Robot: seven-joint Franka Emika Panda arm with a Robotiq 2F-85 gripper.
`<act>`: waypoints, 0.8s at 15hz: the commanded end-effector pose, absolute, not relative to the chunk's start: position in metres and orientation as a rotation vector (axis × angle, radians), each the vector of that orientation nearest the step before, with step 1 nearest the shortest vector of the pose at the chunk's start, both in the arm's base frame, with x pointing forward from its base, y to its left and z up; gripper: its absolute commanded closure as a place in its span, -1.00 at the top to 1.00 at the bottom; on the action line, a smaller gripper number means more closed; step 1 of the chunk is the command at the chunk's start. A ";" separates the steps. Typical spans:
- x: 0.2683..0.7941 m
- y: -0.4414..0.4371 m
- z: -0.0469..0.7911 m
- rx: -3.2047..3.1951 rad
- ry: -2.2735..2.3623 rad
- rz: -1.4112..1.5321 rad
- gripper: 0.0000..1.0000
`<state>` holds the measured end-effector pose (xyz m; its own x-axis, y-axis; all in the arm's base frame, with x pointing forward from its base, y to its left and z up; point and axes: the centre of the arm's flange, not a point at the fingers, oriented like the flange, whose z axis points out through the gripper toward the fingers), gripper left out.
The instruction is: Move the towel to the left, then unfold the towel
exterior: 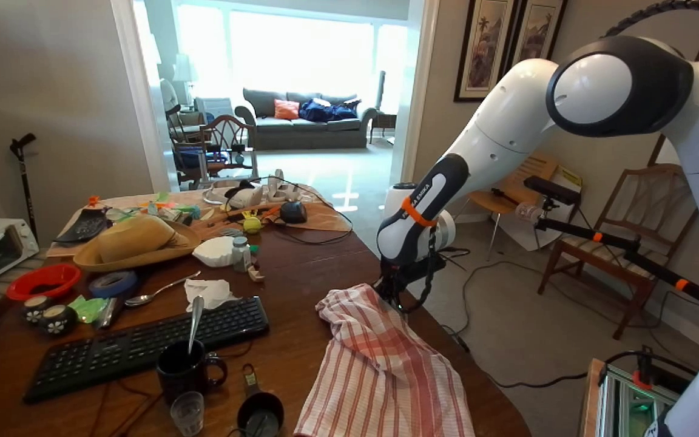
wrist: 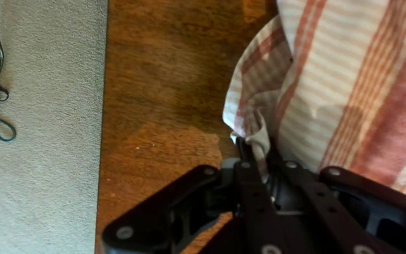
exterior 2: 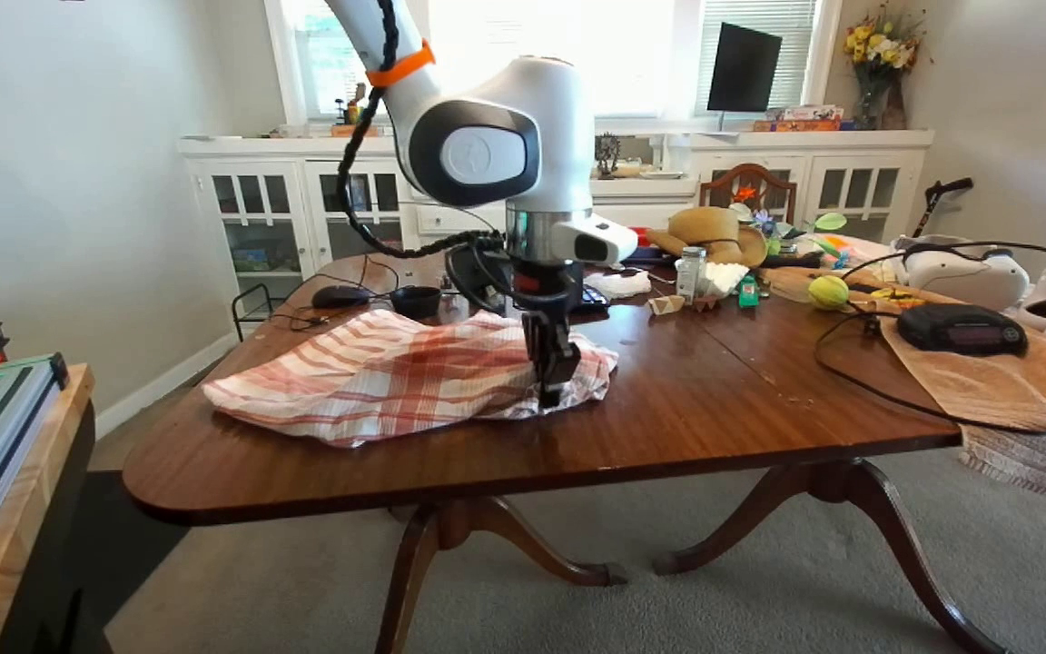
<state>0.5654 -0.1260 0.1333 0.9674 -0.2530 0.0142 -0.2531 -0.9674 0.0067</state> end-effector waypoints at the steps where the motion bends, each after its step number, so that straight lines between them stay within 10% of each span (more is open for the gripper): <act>1: 0.556 -0.090 0.191 3.082 -0.216 0.102 -0.95; 12: 0.545 -0.124 0.304 2.990 -0.179 0.348 -0.95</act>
